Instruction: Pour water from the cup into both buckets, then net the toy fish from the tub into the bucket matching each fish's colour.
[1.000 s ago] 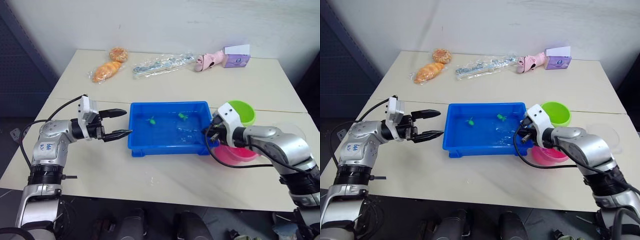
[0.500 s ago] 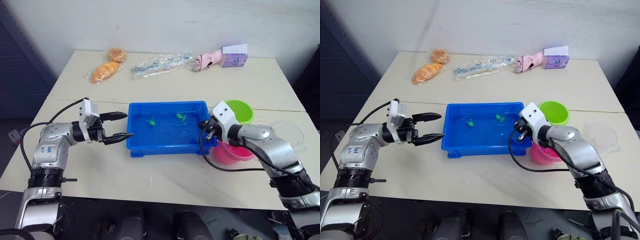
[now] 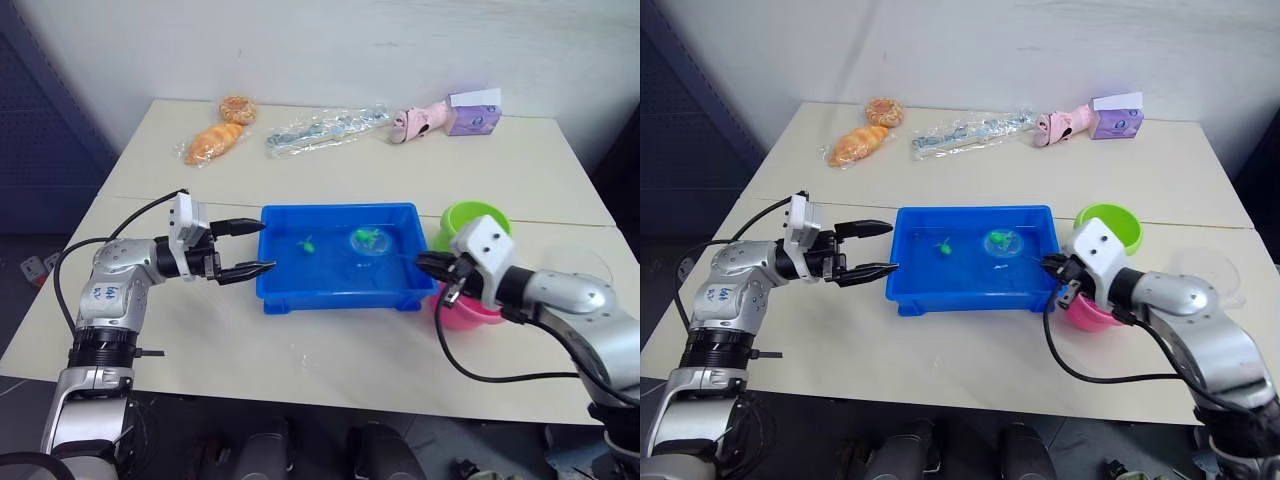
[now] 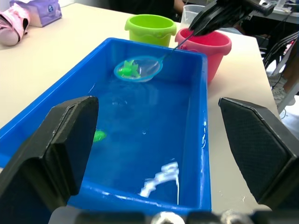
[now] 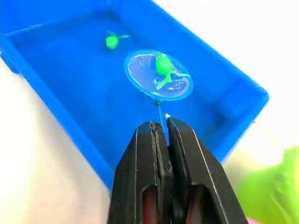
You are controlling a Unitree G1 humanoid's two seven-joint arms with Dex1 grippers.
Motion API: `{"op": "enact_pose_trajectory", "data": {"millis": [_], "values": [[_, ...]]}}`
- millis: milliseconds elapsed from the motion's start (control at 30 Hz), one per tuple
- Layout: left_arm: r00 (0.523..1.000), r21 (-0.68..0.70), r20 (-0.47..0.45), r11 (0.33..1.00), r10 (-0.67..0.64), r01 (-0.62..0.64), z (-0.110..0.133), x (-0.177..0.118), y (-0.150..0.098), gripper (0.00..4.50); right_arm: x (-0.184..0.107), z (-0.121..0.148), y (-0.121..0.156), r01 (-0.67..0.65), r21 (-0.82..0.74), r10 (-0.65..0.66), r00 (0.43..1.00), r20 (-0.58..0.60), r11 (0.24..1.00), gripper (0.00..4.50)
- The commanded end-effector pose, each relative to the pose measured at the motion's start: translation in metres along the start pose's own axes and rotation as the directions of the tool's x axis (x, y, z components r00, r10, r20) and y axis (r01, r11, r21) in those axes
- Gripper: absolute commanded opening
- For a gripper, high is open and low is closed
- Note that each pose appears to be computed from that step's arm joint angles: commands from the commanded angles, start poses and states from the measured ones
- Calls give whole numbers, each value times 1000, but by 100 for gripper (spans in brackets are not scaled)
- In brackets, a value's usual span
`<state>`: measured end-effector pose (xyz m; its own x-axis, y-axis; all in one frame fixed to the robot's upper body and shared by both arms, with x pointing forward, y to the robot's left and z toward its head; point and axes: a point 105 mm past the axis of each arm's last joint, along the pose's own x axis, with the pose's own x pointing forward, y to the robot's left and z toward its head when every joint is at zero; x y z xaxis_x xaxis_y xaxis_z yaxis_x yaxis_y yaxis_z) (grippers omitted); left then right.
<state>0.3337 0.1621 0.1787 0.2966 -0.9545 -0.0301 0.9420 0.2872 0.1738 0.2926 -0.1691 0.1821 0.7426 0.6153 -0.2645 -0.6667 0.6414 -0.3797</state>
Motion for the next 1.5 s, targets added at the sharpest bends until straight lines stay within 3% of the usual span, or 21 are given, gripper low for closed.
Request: {"op": "enact_pose_trajectory", "data": {"millis": [33, 267, 400, 567, 733, 900, 1067, 1267, 1400, 1500], "values": [[999, 40, 19, 999, -31, 30, 11, 7, -1, 444, -29, 27, -7, 80, -107, -70, 993, 98, 991, 0], [994, 41, 45, 995, -96, 94, 17, 24, -6, 444, -76, 29, -34, 253, -146, -237, 965, 114, 957, 0], [990, 41, 60, 991, -131, 129, 19, 34, -9, 444, -103, 21, -63, 362, -219, -359, 932, 57, 906, 0], [986, 38, 77, 988, -149, 146, 21, 44, -11, 444, -113, 2, -88, 400, -404, -450, 893, -32, 823, 0], [979, 47, 101, 984, -175, 171, 25, 59, -16, 444, -109, -17, -95, 316, -595, -462, 880, -107, 739, 0], [979, 49, 102, 983, -178, 174, 26, 63, -19, 444, -102, -28, -97, 249, -728, -467, 877, -110, 639, 0], [979, 50, 104, 984, -175, 171, 28, 65, -20, 444, -102, -34, -97, 92, -905, -449, 886, -116, 415, 0], [980, 40, 107, 986, -168, 164, 32, 71, -22, 444, -99, -41, -87, 24, -979, -364, 930, -53, 203, 0], [981, 36, 106, 986, -163, 160, 34, 72, -23, 444, -98, -40, -90, 29, -992, -353, 936, -16, 122, 0], [981, 35, 106, 986, -163, 160, 35, 73, -23, 444, -102, -45, -96, 32, -990, -377, 926, -21, 134, 0]]}}
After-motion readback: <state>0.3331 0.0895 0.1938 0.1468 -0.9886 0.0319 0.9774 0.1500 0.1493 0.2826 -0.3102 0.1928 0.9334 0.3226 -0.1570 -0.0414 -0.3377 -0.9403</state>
